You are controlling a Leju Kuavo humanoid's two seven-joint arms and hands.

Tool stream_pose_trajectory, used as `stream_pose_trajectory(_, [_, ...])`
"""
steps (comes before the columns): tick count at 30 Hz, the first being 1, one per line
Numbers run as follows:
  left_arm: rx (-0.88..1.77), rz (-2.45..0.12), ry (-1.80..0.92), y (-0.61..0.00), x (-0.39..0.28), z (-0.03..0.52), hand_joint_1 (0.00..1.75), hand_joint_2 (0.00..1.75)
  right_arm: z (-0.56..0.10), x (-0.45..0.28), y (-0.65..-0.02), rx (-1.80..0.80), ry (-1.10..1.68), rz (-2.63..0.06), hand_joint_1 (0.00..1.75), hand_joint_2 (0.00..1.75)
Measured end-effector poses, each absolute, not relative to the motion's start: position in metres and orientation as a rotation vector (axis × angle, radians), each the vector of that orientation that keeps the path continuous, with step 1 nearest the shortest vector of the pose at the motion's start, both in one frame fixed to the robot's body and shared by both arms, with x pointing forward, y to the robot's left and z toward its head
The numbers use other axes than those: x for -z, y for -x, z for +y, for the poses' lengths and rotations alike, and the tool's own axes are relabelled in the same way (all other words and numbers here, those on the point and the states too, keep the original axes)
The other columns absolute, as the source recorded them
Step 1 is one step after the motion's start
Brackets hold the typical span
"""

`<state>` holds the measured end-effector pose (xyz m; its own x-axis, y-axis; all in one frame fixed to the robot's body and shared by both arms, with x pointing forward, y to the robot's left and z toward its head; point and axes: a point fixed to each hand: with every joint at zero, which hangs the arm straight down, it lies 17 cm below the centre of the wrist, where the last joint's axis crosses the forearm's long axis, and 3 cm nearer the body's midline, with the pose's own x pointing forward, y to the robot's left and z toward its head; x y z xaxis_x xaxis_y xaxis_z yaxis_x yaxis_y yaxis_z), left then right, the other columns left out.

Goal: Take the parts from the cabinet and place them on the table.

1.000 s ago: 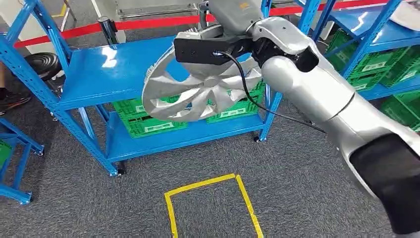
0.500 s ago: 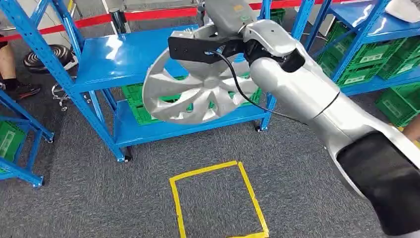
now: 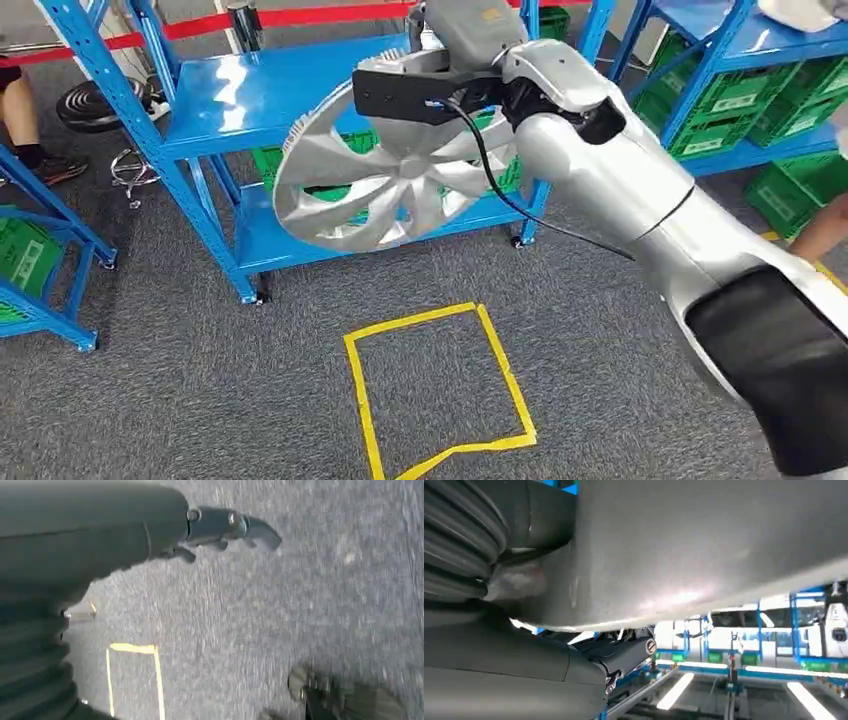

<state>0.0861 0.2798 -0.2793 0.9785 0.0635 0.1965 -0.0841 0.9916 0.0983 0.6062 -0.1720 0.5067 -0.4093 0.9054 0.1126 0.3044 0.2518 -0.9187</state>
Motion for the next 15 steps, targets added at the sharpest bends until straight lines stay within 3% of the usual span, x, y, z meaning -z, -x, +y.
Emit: stream_pose_trajectory(15, [-0.025,-0.165,-0.118,-0.078,0.281,0.285,0.0,1.75,-0.219,-0.491,-0.613,-1.127,1.104,-1.795,1.75,1.75])
